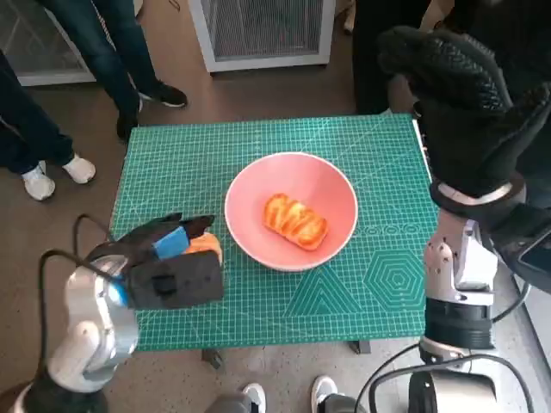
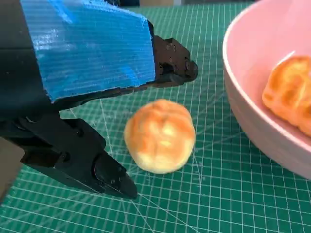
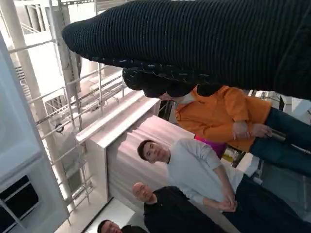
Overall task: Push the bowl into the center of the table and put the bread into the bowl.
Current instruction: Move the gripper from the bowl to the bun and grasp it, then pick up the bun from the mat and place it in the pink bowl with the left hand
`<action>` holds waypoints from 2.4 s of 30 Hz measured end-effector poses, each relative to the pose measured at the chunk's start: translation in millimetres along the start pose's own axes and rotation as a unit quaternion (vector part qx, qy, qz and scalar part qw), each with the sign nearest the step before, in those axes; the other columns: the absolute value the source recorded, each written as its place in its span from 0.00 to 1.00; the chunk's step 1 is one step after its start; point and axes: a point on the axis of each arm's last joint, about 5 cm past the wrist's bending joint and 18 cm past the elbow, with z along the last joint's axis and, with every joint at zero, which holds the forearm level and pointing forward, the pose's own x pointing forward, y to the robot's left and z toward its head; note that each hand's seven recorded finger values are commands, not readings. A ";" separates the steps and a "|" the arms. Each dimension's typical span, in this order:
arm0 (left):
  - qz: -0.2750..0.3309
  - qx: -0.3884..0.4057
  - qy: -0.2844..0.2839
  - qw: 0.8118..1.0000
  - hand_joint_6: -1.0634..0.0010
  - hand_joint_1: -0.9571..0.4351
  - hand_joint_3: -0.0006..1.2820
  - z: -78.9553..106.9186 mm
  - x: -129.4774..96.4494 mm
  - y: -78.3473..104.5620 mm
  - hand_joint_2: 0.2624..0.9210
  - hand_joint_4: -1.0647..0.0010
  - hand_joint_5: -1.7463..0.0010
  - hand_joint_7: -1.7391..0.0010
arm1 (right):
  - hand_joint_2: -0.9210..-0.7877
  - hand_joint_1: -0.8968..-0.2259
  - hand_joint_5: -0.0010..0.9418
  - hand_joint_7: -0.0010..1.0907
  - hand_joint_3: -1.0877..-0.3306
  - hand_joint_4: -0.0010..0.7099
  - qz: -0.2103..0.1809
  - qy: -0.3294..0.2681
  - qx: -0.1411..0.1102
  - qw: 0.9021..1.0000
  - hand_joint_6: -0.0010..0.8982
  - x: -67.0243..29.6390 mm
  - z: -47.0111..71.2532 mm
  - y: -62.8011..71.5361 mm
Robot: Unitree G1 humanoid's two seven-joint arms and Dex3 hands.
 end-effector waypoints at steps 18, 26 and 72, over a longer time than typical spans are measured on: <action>-0.017 0.021 0.024 0.999 0.60 0.66 0.01 -3.1 31.2 -6.4 0.70 0.65 0.96 0.96 | 0.00 0.35 0.00 0.37 0.44 0.44 0.002 -0.003 -0.007 1.000 0.25 -0.1 0.9 -0.6; 0.004 0.044 0.024 0.999 0.42 0.87 0.02 -2.9 40.8 -13.1 0.90 0.37 0.47 0.93 | 0.00 0.35 0.00 0.37 0.44 0.44 0.002 -0.003 -0.008 1.000 0.25 0.0 1.6 -1.1; 0.067 0.077 0.007 0.995 0.36 0.69 0.18 -11.4 11.4 3.9 0.84 0.34 0.31 0.37 | 0.00 0.35 0.00 0.36 0.44 0.44 0.009 -0.005 -0.005 1.000 0.26 0.6 3.5 -0.6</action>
